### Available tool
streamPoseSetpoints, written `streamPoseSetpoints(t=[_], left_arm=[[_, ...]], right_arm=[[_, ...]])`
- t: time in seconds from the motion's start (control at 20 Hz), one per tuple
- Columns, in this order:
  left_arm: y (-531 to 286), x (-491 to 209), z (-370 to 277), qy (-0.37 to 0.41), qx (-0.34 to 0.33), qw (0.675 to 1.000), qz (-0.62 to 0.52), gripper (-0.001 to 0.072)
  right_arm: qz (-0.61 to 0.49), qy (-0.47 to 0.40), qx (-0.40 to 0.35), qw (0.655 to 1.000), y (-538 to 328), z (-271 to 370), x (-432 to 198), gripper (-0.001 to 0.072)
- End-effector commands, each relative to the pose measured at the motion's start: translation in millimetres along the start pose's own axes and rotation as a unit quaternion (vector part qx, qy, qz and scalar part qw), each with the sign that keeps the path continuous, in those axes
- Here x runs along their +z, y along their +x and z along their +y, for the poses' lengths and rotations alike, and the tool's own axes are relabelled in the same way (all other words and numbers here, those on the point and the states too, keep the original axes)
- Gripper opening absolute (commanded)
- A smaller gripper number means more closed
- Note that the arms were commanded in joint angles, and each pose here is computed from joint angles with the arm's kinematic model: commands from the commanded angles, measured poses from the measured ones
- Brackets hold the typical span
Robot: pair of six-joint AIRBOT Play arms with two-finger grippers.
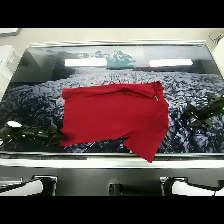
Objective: Fold the clothes and pants, and hang the long-sleeved shirts on hangers.
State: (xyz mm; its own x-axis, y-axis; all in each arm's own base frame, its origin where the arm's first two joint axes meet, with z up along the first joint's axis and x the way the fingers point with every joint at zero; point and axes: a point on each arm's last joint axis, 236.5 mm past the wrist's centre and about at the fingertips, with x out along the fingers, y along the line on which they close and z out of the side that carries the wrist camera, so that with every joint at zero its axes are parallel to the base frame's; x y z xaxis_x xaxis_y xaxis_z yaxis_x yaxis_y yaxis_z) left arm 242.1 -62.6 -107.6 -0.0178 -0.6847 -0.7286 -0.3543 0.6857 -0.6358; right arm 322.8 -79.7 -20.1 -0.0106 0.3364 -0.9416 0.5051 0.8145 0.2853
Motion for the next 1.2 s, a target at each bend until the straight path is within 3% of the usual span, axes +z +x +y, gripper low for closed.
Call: streamPoseSetpoints(t=[0.0, 0.15, 0.4, 0.6, 0.85, 1.05, 1.1, 1.15], left_arm=[[4, -15, -10, 0.006, -0.013, 0.999, 0.032, 0.032], [4, -13, -10, 0.008, -0.011, 0.999, 0.029, 0.0016], [4, -13, -9, 0.021, -0.011, 0.999, 0.027, 0.0019], [3, -14, -10, 0.02, -0.013, 0.999, 0.029, 0.0019], [3, -14, -10, 0.014, -0.013, 0.999, 0.029, 0.0019], [3, -13, -11, 0.007, -0.014, 0.999, 0.029, 0.0019], [3, -13, -11, 0.007, -0.014, 0.999, 0.029, 0.0019], [3, -13, -11, 0.007, -0.014, 0.999, 0.029, 0.0019]], right_arm=[[0.001, -0.002, 0.0, 1.0, 0, 0, -1, 0.0522], [-0.005, -0.003, -0.002, 1.0, 0, -1, 2, 0.0522], [0.01, -0.014, -0.002, 1.0, 20, -7, -5, 0.0501], [0.077, -0.025, 0.021, 0.997, 74, -16, -27, 0.0553], [0.084, -0.024, 0.114, 0.99, 92, 24, -20, 0.0534], [0.105, -0.078, 0.1, 0.986, 109, 45, -32, 0.0526], [0.103, -0.086, 0.096, 0.986, 113, 51, -32, 0.0431], [0.101, -0.09, 0.096, 0.986, 115, 56, -32, 0.0278]])
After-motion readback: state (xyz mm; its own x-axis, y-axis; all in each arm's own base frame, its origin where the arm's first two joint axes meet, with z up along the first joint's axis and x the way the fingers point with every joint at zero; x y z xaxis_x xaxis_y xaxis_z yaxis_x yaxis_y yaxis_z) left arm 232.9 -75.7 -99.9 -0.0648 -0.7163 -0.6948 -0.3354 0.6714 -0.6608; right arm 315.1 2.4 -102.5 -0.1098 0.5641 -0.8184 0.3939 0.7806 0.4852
